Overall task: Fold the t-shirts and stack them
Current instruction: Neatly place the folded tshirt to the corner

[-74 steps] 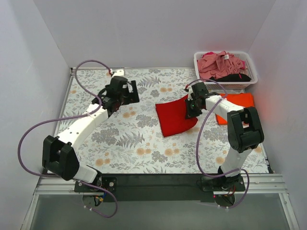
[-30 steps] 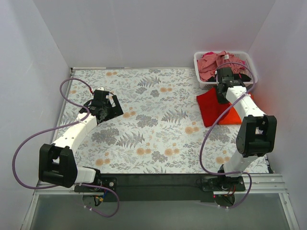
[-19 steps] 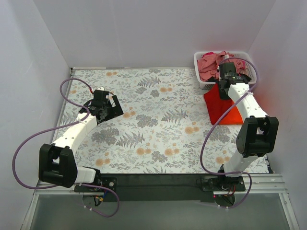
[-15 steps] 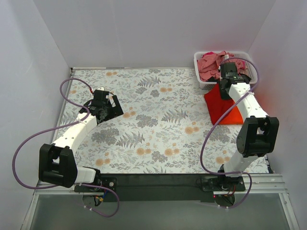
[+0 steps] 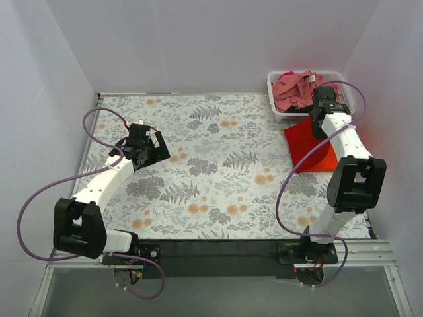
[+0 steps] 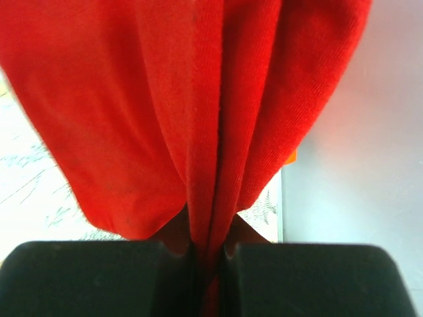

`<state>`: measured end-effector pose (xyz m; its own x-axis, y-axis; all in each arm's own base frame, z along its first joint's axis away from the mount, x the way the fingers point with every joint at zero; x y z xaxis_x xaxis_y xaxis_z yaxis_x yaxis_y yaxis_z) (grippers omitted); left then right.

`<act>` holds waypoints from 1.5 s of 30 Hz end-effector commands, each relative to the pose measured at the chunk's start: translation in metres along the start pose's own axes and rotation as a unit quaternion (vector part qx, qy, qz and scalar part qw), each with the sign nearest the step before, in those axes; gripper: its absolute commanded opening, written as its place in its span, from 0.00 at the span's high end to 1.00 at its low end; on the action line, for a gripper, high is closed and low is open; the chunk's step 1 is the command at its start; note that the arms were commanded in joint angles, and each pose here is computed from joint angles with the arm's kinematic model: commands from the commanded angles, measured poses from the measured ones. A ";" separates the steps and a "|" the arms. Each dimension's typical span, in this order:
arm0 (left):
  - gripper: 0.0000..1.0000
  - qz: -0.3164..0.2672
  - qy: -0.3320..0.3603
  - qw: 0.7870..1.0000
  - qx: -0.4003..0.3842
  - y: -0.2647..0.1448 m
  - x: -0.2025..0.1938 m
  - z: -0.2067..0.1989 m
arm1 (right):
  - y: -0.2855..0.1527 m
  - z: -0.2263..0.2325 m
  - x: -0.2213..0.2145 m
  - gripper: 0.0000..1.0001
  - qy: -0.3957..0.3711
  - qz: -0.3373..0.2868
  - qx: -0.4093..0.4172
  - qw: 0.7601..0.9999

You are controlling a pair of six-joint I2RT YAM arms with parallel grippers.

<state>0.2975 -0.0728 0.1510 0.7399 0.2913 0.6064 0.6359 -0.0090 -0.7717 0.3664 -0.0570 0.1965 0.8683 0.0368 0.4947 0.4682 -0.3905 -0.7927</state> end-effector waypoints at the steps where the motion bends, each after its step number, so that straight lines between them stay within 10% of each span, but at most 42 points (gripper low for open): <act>1: 0.02 -0.020 0.001 1.000 -0.013 -0.007 0.007 -0.002 | 0.006 -0.019 0.017 0.99 0.039 -0.015 -0.022 0.999; 36: 0.02 -0.013 0.005 1.000 -0.001 0.000 0.003 0.001 | 0.101 -0.051 -0.032 0.95 0.081 0.053 -0.057 0.994; 45: 0.02 -0.013 0.006 1.000 -0.001 0.001 0.003 0.001 | 0.091 -0.070 -0.026 0.53 0.104 0.038 -0.124 0.986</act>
<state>0.2979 -0.0722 0.1486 0.7382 0.2846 0.6116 0.6395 -0.0067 -0.7687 0.3682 -0.1411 0.1092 0.8855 -0.1691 0.4328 0.3013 -0.5001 -0.8119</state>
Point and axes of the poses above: each gripper's point midway between its finger pads, its own y axis out along the fingers, its own z axis along the line the jaws close on, x = y × z, the point moved 5 cm from there along -y, back along the fingers, and after that the axes turned 4 degrees about y, right-handed, at the moved point
